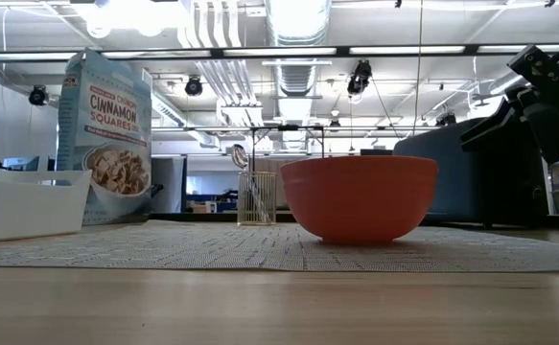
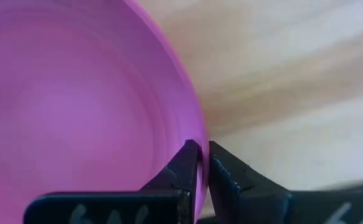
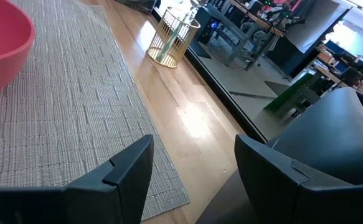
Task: Arrange a breakfast setting
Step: Put the pink plate on the gray table mat
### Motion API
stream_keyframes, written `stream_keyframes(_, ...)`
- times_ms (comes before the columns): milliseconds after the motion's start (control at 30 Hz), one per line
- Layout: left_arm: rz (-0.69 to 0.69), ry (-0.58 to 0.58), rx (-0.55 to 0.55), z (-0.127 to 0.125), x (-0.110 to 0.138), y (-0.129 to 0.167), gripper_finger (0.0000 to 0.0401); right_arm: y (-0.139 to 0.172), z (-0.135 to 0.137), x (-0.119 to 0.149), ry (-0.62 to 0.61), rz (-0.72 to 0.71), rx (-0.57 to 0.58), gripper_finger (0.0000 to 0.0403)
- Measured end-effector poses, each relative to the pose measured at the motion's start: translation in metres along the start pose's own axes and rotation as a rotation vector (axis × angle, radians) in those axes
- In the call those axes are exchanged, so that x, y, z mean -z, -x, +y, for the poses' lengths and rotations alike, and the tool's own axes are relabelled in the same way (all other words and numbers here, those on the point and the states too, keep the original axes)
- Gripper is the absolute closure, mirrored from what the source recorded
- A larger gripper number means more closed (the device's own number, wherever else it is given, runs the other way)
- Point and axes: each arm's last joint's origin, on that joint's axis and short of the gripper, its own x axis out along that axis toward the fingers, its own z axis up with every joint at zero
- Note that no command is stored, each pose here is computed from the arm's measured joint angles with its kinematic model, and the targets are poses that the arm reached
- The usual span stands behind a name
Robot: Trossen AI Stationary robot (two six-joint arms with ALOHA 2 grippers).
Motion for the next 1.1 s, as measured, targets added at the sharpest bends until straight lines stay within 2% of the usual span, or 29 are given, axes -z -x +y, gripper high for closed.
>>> stream_keyframes(267, -0.060, -0.079, 0.233, -0.030, 0.003, 0.054, 0.0399, 0.000, 0.000, 0.000, 0.000, 0.000, 0.000, 0.0188)
stream_keyframes(467, -0.183, -0.161, 0.318, -0.042, -0.010, 0.089, 0.0400, 0.000, 0.000, 0.000, 0.000, 0.000, 0.000, 0.0188)
stream_keyframes(633, -0.246, -0.249, 0.273, -0.049, -0.043, 0.092, 0.0400, 0.000, 0.000, 0.000, 0.000, 0.000, 0.000, 0.0188)
stream_keyframes(867, -0.283, -0.386, 0.166, -0.054, -0.094, 0.078, 0.0400, 0.000, 0.000, 0.000, 0.000, 0.000, 0.000, 0.0188)
stream_keyframes(1100, -0.288, -0.527, 0.084, -0.053, -0.122, 0.066, 0.0400, 0.000, 0.000, 0.000, 0.000, 0.000, 0.000, 0.0188)
